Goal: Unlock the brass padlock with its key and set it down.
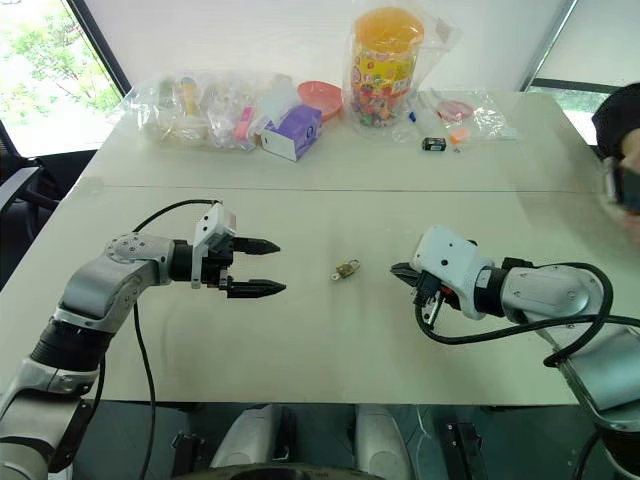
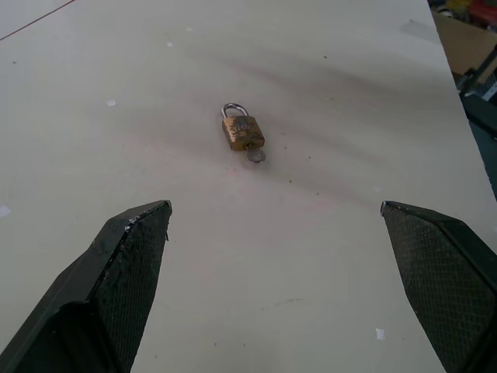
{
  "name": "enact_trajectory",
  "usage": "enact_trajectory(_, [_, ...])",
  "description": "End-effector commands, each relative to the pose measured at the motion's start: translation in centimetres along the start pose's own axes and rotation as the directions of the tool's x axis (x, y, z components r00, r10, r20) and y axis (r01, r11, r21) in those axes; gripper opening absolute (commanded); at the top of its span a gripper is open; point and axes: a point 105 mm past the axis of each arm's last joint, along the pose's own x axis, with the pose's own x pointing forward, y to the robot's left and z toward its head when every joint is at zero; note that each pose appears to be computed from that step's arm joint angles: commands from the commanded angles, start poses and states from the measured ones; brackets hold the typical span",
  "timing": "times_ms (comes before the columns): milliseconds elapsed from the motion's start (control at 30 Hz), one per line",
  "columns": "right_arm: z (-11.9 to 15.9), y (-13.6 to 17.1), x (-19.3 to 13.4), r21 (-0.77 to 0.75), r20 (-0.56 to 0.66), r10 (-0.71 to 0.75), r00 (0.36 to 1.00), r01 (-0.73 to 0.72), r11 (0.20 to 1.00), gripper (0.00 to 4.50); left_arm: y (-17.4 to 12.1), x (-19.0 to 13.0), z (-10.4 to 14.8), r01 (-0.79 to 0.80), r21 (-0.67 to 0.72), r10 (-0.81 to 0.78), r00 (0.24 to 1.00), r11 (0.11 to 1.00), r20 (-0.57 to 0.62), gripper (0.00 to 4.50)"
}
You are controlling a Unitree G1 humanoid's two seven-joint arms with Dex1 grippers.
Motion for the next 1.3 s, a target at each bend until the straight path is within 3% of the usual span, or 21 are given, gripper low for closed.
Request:
enact_trajectory(33, [0.8, -0.2, -0.1, -0.053, 0.017, 0.013, 1.0, -0.012, 0.999, 0.0, -0.2, -0.4, 1.1, 0.0, 0.04, -0.001, 0.999, 0.999, 0.032, 4.48])
enact_trajectory(433, [0.4, -0.5, 0.6, -0.085, 0.013, 0.024, 1.0, -0.022, 0.996, 0.0, 0.6, 0.0, 2.7, -0.055, 0.023, 0.053, 0.995, 0.998, 0.088, 4.48])
enact_trajectory(1067, [-0.3, -2.5, 3.3, -0.217, -0.025, 0.094, 0.995, -0.097, 0.971, 0.0, 0.0, 0.5, 2.5, -0.055, 0.032, 0.052, 0.995, 0.998, 0.084, 4.48])
enact_trajectory(1167, [0.1, -2.9, 4.7, -0.204, 0.013, 0.119, 0.993, -0.114, 0.972, 0.85, -0.1, 0.7, 2.6, -0.05, 0.03, 0.047, 0.995, 0.998, 0.091, 4.5])
enact_trajectory(1300, [-0.1, -3.0, 6.8, -0.203, 0.02, 0.183, 0.983, -0.175, 0.963, 3.01, -0.1, 0.9, 2.6, -0.044, 0.038, 0.04, 0.996, 0.998, 0.085, 4.5])
